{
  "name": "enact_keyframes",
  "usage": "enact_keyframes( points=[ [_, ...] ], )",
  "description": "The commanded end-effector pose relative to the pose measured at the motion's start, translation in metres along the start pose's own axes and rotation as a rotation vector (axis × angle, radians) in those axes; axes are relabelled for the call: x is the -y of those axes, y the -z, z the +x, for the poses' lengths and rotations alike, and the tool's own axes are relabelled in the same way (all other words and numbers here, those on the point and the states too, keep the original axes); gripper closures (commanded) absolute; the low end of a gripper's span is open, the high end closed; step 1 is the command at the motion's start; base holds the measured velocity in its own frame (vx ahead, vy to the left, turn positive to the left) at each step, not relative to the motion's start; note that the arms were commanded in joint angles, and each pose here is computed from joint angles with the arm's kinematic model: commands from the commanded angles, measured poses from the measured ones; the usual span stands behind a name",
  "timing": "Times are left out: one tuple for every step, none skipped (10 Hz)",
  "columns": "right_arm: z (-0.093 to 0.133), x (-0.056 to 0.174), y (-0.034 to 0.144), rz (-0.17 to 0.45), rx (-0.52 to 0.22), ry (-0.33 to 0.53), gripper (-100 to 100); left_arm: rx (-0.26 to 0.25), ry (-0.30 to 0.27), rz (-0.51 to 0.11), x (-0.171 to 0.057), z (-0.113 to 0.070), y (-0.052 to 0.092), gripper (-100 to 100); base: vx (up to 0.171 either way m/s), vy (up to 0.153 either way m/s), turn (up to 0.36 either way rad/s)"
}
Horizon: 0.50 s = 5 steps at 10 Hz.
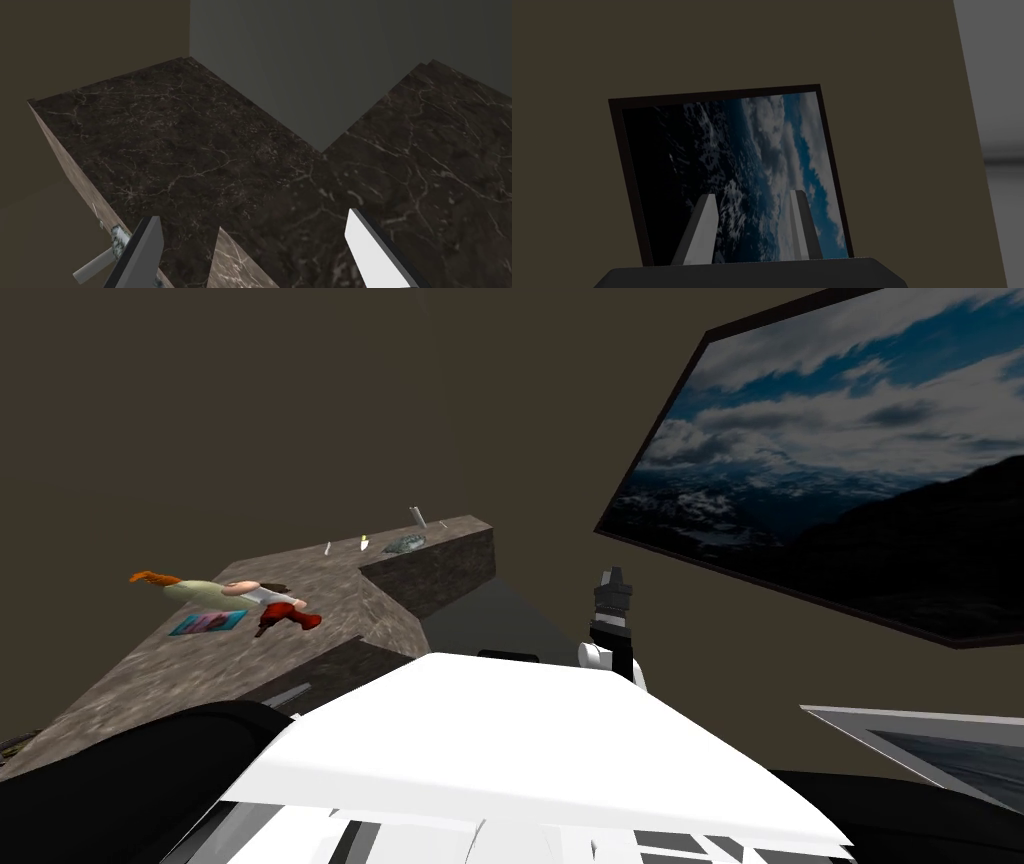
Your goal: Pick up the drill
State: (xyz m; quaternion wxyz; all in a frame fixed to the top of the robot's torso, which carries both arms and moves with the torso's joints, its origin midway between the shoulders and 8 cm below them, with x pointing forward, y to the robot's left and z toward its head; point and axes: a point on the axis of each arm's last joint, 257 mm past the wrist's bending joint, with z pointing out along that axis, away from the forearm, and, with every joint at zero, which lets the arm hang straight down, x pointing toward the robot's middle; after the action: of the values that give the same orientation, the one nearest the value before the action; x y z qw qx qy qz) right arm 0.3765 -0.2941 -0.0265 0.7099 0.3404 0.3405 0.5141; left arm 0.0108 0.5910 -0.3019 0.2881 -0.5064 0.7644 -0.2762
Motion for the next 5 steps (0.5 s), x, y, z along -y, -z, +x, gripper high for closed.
enact_keyframes(
  points=[
    [0.000, 0.000, 0.000, 0.000, 0.000, 0.000, 0, -0.004, -0.007, -0.029, -0.002, -0.006, 0.008, -100, 0.026, 0.044, -0.081],
    [0.000, 0.000, 0.000, 0.000, 0.000, 0.000, 0, -0.004, -0.016, -0.081, -0.009, -0.020, 0.024, -100, 0.030, 0.060, -0.143],
    [0.000, 0.000, 0.000, 0.000, 0.000, 0.000, 0, -0.011, -0.022, -0.121, -0.010, -0.030, 0.035, -100, 0.044, 0.091, -0.221],
    [0.000, 0.000, 0.000, 0.000, 0.000, 0.000, 0, -0.005, -0.034, -0.132, -0.011, -0.036, 0.038, -100, 0.037, 0.089, -0.089],
    [0.000, 0.000, 0.000, 0.000, 0.000, 0.000, 0, -0.004, -0.048, -0.177, -0.013, -0.050, 0.051, -100, 0.036, 0.110, -0.103]
  ],
)
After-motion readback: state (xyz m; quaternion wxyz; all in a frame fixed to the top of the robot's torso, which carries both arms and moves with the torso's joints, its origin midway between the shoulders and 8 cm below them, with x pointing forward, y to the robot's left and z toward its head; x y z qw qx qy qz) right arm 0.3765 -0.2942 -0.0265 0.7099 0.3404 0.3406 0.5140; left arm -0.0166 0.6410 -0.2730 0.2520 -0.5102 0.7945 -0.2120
